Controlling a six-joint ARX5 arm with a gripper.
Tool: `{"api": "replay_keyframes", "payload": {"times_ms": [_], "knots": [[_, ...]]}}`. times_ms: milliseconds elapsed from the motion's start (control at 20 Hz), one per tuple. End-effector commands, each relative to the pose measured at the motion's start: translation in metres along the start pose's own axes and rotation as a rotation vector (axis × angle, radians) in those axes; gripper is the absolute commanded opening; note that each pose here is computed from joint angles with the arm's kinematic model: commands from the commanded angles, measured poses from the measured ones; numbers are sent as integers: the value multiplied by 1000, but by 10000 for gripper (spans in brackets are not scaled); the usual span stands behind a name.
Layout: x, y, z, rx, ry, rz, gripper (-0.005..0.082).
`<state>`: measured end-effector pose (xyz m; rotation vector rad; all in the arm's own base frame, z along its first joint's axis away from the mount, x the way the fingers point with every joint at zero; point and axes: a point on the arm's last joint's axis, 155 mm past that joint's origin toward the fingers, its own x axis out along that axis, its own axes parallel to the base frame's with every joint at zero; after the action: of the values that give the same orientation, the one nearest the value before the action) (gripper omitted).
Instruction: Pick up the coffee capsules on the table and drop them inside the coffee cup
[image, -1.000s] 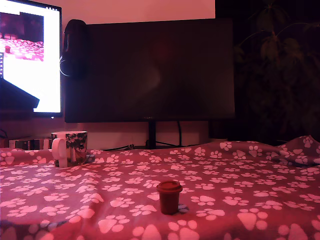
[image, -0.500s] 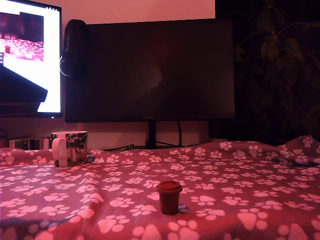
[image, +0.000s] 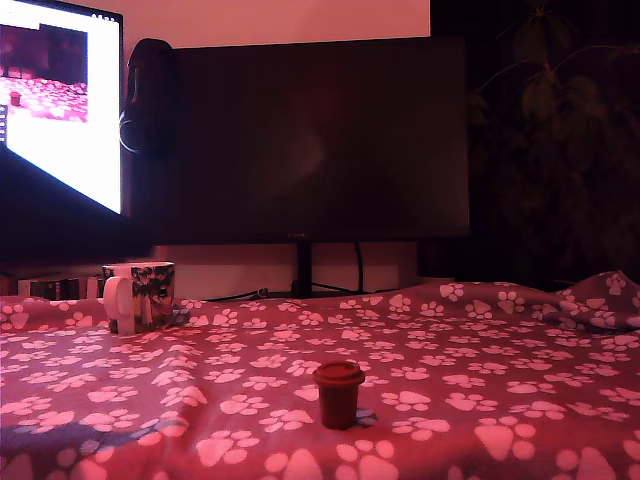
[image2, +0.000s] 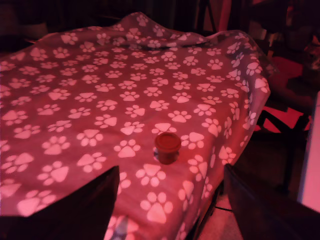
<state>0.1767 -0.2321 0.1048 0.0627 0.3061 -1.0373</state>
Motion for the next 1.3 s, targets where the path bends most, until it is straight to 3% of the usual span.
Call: {"api": "replay_keyframes", "payload": {"times_ms": [0,200,800,1250], "knots": [[4,-2,-14,-2,31,-13,606],[15,-5,-23,-2,51,-31,606],[32,-7,-15,25,-7,-53,606],[60,-11,-21,30,70,-86,606]]}}
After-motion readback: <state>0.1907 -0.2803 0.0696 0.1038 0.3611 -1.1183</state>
